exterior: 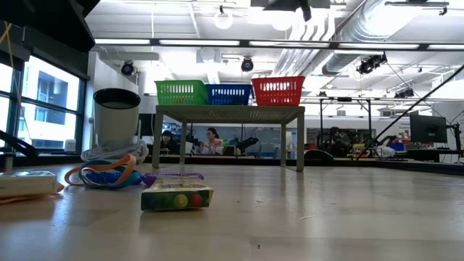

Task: Pick & Place Office Desk Supplies
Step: Put the yellow crayon box into the blue bin on the shelf

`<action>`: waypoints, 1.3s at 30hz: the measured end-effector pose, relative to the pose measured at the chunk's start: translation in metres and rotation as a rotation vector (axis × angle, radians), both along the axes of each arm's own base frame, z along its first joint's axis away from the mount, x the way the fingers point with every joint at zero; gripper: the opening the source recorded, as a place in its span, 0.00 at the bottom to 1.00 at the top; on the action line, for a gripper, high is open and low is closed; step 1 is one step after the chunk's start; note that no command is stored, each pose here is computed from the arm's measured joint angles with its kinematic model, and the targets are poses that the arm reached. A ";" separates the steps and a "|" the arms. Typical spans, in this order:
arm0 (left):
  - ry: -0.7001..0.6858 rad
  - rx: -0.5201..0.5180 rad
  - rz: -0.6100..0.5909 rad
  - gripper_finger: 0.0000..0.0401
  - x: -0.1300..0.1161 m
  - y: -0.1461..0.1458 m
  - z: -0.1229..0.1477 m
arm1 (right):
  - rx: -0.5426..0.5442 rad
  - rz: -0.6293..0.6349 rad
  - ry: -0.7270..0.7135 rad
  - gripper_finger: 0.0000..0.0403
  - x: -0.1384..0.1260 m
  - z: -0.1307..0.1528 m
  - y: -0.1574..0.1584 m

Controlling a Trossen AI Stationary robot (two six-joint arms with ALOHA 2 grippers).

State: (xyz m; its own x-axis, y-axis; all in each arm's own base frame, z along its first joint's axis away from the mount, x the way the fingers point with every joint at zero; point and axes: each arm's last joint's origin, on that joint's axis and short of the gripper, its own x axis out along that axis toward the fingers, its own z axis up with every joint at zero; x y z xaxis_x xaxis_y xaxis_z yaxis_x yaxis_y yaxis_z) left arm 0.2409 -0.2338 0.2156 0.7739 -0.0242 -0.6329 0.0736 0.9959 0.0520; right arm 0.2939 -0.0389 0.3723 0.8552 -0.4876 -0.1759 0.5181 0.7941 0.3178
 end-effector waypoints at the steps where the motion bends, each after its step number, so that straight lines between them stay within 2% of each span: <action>1: 0.000 0.000 -0.001 0.48 0.000 0.000 0.000 | -0.012 0.039 -0.020 0.49 -0.006 0.007 0.009; 4: 0.001 -0.001 -0.004 0.48 -0.001 -0.001 0.000 | -0.037 0.168 -0.033 0.48 -0.015 0.016 0.032; 10: -0.002 -0.005 -0.004 0.48 0.000 -0.001 0.000 | -0.013 0.368 0.011 0.48 -0.036 0.019 0.088; 15: -0.002 -0.010 -0.001 0.48 0.000 -0.001 0.000 | -0.012 0.516 0.007 0.47 -0.055 0.018 0.148; 20: -0.001 -0.011 0.000 0.48 -0.001 -0.001 0.000 | -0.162 0.490 -0.056 0.47 -0.080 0.021 0.205; 25: -0.001 -0.010 0.002 0.48 0.000 0.000 0.000 | -0.405 0.355 0.010 0.47 -0.098 0.006 0.255; 28: 0.000 -0.010 0.007 0.48 0.001 0.001 0.000 | -0.466 0.291 0.038 0.47 -0.096 -0.005 0.278; 34: 0.000 -0.010 0.020 0.48 0.004 0.004 0.000 | -0.495 0.224 0.066 0.47 -0.080 -0.016 0.323; 39: 0.000 -0.009 0.020 0.48 0.004 0.004 0.000 | -0.564 0.293 0.112 0.47 -0.059 -0.040 0.347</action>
State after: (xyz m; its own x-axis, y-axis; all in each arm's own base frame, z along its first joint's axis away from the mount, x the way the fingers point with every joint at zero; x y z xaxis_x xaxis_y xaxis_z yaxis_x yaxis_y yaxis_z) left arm 0.2450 -0.2297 0.2156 0.7741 -0.0146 -0.6329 0.0538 0.9976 0.0428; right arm 0.2353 0.3078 0.3319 0.9582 -0.2805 -0.0571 0.2604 0.9369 -0.2331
